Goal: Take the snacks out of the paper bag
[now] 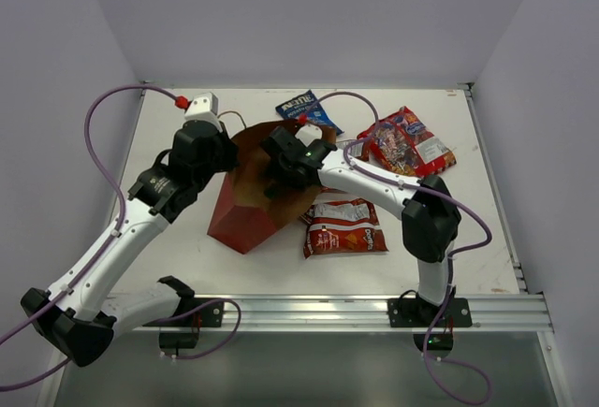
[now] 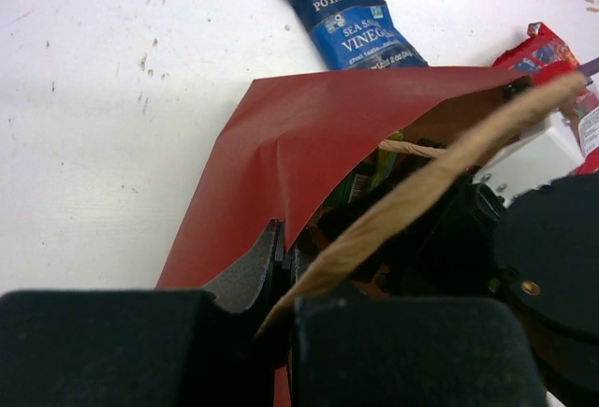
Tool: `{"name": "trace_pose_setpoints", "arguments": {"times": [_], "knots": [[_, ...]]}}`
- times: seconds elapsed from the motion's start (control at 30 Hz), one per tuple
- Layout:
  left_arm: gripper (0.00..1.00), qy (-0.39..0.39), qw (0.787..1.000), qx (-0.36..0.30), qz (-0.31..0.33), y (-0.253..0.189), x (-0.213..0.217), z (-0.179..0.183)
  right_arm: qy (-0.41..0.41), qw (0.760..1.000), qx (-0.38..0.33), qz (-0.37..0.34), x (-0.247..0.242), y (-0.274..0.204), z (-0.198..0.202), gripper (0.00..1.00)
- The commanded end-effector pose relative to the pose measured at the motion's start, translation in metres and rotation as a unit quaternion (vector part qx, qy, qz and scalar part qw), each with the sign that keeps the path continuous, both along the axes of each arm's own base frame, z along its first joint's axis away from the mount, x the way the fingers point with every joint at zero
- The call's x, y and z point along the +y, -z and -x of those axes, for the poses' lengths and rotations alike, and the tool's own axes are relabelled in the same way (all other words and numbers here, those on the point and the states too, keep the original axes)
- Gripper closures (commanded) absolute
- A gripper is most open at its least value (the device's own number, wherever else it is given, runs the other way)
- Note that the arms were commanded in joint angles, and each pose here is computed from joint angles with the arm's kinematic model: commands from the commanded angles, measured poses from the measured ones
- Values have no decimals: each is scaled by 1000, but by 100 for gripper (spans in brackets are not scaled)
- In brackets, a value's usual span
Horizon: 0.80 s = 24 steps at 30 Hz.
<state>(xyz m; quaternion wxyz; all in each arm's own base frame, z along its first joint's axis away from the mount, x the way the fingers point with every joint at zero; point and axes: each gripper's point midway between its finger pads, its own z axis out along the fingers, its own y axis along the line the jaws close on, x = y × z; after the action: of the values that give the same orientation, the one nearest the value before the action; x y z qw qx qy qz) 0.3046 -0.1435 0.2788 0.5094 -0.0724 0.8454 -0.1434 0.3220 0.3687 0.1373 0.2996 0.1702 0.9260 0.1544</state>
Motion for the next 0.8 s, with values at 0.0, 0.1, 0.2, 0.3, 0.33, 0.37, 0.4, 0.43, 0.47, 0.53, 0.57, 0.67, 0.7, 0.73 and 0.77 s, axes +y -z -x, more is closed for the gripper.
{"name": "trace_pose_setpoints", "arguments": {"times": [0.0,0.1,0.2,0.3,0.33,0.37,0.4,0.43,0.47,0.53,0.57,0.67,0.7,0.73,0.77], "knots": [[100,-1,999,-33,35,-24,-2,4,41,999,-7,0,-5,1,-15,45],[100,1,999,-35,32,-24,-1,6,45,999,-10,2,-6,2,-18,50],[100,1,999,-35,31,-23,0,7,48,999,-13,4,-7,1,-20,58],[100,3,999,-35,29,-21,1,8,45,999,-22,2,-7,-3,-22,76],[100,2,999,-35,28,-21,1,9,43,999,-27,-3,-7,-8,-22,85],[100,0,999,-34,28,-20,2,9,37,999,-32,-4,-7,-12,-22,89],[100,-1,999,-34,26,-19,3,9,35,999,-36,-5,-7,-14,-22,92],[100,0,999,-34,26,-19,3,10,34,998,-43,-12,-7,-19,-23,99],[100,-1,999,-32,25,-16,4,10,25,998,-57,-19,-7,-32,-23,100],[100,-4,999,-31,23,-15,5,10,16,997,-70,-37,-3,-45,-23,100],[100,-4,999,-29,21,-12,5,11,7,995,-87,-50,-3,-63,-22,100],[100,-11,1000,-26,14,-8,9,11,-29,988,-130,-82,6,-96,-19,100],[100,-15,1000,-24,11,-6,11,10,-41,983,-149,-100,7,-117,-16,100],[100,-16,1000,-23,9,-5,11,10,-52,977,-170,-121,12,-134,-16,100],[100,-17,1000,-21,8,-3,12,10,-70,972,-182,-129,15,-145,-13,100]]}}
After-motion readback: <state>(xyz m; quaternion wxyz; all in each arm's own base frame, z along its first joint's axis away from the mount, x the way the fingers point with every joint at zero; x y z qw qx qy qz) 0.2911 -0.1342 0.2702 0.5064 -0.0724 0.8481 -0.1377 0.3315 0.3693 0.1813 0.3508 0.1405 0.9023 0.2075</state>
